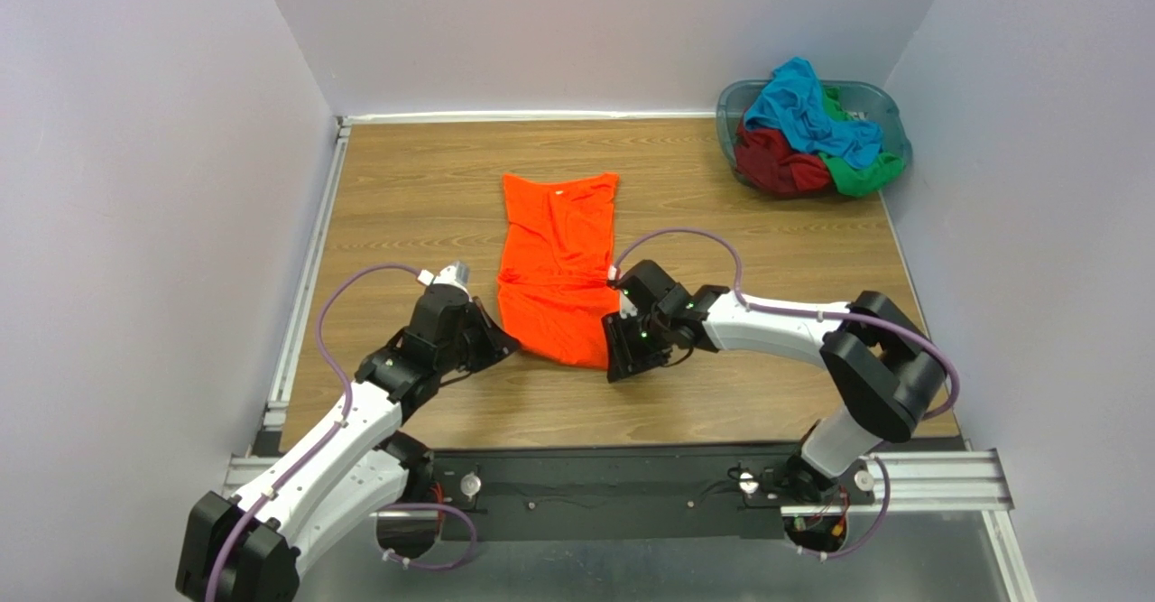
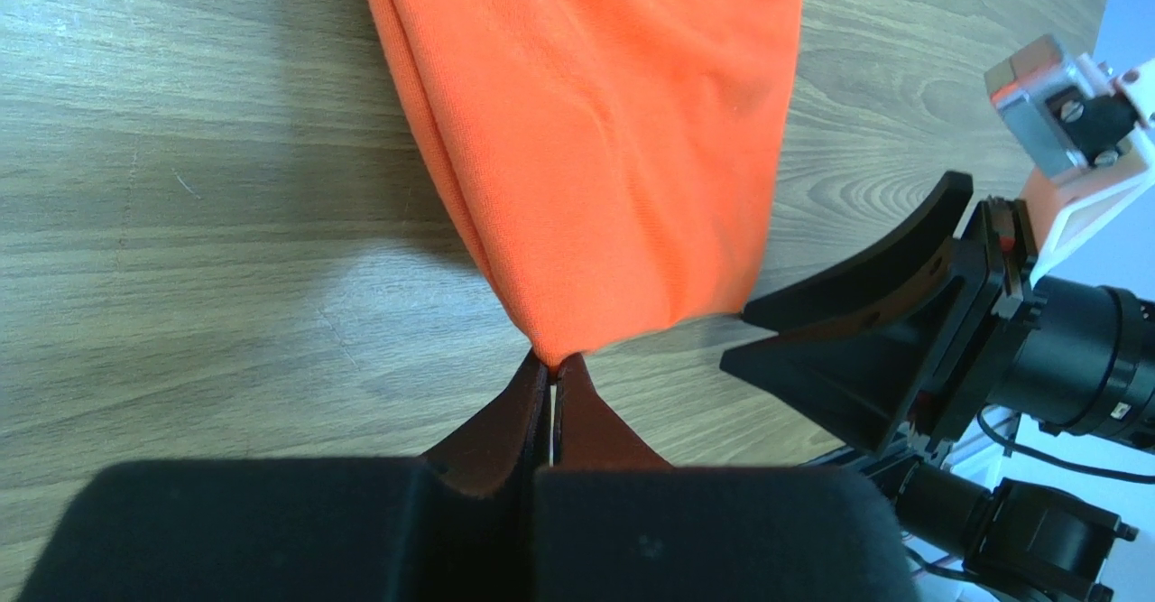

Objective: Fold and stack the t-shirts
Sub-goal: Fold the tshirt

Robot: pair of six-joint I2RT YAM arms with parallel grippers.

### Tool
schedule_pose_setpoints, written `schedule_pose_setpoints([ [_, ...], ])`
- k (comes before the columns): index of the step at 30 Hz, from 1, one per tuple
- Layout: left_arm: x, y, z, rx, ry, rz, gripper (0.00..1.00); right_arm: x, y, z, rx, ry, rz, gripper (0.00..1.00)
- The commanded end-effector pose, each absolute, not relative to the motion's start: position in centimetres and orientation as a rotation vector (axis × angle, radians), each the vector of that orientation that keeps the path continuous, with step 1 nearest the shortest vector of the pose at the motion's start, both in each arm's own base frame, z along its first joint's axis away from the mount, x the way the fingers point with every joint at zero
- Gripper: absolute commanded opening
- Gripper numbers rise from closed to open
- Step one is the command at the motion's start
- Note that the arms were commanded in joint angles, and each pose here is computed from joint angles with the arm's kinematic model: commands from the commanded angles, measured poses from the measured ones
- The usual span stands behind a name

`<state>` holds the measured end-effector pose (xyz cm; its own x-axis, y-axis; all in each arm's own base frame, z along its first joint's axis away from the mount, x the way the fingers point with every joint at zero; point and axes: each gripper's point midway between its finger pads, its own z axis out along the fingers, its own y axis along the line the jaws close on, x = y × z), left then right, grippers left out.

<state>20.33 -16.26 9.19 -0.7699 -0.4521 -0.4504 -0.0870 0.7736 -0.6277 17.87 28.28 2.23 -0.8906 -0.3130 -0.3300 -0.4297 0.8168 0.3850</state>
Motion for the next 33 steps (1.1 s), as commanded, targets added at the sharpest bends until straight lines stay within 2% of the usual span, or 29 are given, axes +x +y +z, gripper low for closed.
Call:
schedule_pose_setpoints([
  [1,20.1,-16.0,8.6,-0.422,2.371,-0.776,0.00,19.6,28.2,1.1,-0.565,2.729,0.554,0.52],
  [4,20.2,-16.0,8.6,-0.421,2.372,-0.775,0.00,19.8,28.8,0.7,-0.574,2.737,0.577,0.45],
  [5,20.2,-16.0,8.7,-0.420,2.370,-0.777,0.00,19.8,28.9,0.6,-0.575,2.736,0.582,0.36],
  [7,20.2,-16.1,8.9,-0.417,2.365,-0.783,0.00,19.5,29.3,1.1,-0.581,2.735,0.622,0.28],
  [8,20.2,-16.1,9.0,-0.418,2.364,-0.787,0.00,19.2,29.5,1.4,-0.589,2.732,0.644,0.21],
  [13,19.8,-15.9,9.8,-0.425,2.350,-0.797,0.00,16.5,29.9,4.5,-0.619,2.707,0.856,0.09],
  [15,19.7,-15.9,10.5,-0.421,2.344,-0.806,0.00,15.6,30.2,6.4,-0.627,2.674,0.948,0.01],
  [23,19.5,-15.5,14.0,-0.408,2.271,-0.830,0.00,13.1,29.8,10.6,-0.696,2.635,1.083,0.01],
  [33,21.7,-14.8,17.8,-0.444,2.152,-0.786,0.00,18.4,30.1,14.2,-0.599,2.497,0.906,0.01],
])
